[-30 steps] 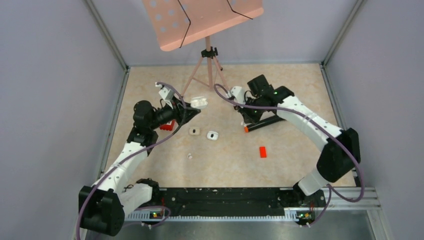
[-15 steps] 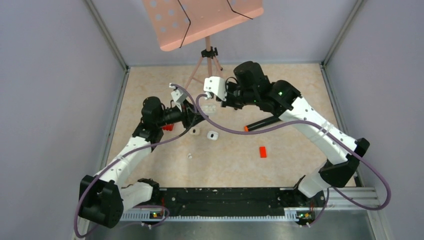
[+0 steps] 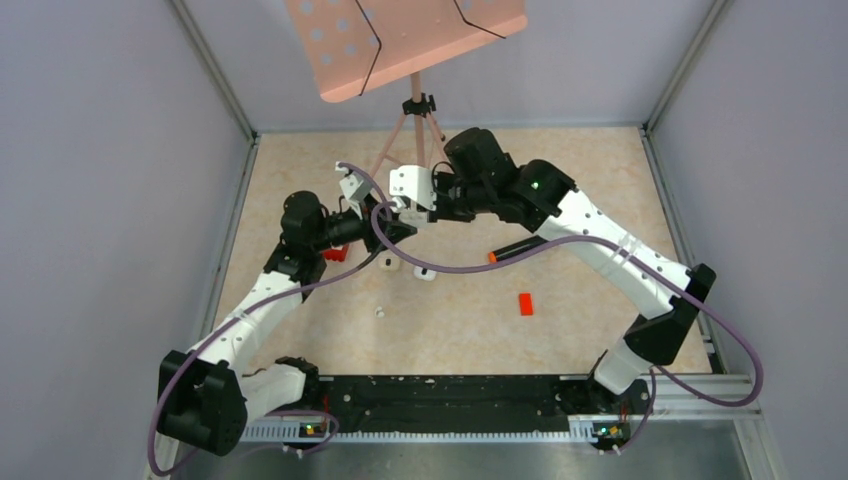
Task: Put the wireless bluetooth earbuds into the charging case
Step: Place the earbud in the charging case.
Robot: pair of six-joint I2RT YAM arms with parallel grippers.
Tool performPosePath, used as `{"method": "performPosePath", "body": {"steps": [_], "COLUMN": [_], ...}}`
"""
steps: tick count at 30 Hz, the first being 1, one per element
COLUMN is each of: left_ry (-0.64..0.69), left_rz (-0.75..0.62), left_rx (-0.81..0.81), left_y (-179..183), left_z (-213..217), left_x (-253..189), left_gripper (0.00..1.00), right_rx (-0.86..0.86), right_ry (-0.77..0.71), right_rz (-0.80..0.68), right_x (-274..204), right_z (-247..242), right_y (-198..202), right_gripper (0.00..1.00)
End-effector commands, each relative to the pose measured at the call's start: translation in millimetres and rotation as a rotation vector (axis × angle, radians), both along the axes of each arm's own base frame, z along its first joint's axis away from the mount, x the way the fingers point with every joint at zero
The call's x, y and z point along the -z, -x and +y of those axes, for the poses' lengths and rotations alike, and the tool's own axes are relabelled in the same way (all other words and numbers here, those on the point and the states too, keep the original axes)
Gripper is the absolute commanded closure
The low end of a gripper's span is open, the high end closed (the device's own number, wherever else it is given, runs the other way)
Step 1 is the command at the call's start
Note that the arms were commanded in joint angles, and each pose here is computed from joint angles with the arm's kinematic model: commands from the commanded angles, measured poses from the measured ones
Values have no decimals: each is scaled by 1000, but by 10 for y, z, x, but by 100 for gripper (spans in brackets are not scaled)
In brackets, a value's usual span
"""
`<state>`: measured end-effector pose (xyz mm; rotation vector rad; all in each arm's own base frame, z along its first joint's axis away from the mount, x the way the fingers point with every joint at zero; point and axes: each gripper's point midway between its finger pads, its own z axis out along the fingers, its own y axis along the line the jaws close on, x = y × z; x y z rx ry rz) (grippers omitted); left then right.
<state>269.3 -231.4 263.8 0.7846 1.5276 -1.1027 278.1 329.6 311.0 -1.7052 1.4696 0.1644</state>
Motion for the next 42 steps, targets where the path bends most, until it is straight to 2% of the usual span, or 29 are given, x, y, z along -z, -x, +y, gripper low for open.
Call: {"method": "performPosePath", "body": {"steps": [1, 42], "left_ry": [38, 66], "left_rz": [-76, -51], "left_rx": [7, -49], "left_y": [-28, -93], "left_z": [-27, 4], "left_x": [-293, -325], "left_gripper": [100, 100], "right_rx": [-61, -10], "right_ry": [-54, -14], "right_rz": [-34, -46], "right_x": [-225, 11], "right_z": [182, 297], "right_y": [103, 9], "right_gripper": [100, 100]}}
